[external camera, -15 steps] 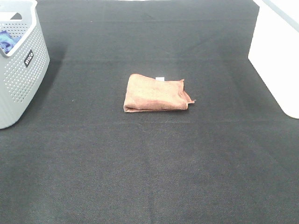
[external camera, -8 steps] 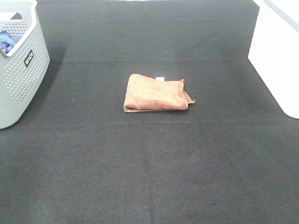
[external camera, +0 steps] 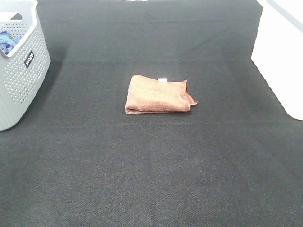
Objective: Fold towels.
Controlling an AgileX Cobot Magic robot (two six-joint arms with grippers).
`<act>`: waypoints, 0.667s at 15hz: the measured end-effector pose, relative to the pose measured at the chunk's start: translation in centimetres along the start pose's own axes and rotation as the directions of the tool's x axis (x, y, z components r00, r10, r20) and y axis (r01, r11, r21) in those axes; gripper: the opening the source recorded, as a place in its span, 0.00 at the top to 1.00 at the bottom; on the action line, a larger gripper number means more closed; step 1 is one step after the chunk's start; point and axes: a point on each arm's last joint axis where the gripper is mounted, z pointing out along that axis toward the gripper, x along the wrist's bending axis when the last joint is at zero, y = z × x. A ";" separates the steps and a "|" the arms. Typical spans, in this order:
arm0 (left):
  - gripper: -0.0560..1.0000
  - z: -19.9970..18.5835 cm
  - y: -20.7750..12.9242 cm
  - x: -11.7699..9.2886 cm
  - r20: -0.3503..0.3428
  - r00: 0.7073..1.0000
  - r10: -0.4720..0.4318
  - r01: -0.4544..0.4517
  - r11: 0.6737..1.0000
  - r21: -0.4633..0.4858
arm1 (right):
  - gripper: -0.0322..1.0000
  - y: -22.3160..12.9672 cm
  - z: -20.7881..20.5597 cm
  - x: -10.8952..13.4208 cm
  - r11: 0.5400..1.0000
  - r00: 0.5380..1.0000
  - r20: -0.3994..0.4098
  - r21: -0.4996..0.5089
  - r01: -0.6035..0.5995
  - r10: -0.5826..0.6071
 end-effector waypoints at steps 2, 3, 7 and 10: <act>0.25 -0.1 0.0 0.0 -0.002 1.000 -0.001 0.001 1.000 -0.005 | 0.12 -0.5 -0.9 0.1 0.998 1.000 0.006 -0.065 0.005 -0.005; 0.25 -0.1 0.0 0.0 -0.002 1.000 -0.001 0.001 1.000 -0.005 | 0.12 -0.7 -1.1 0.2 0.997 1.000 0.006 -0.081 0.006 -0.005; 0.25 -0.1 0.0 0.0 -0.002 1.000 -0.001 0.001 1.000 -0.005 | 0.12 -0.7 -1.2 0.2 0.996 1.000 0.007 -0.086 0.006 -0.006; 0.25 -0.1 0.0 0.0 -0.002 1.000 -0.001 0.001 1.000 -0.006 | 0.12 -0.7 -1.2 0.2 0.996 1.000 0.007 -0.086 0.006 -0.006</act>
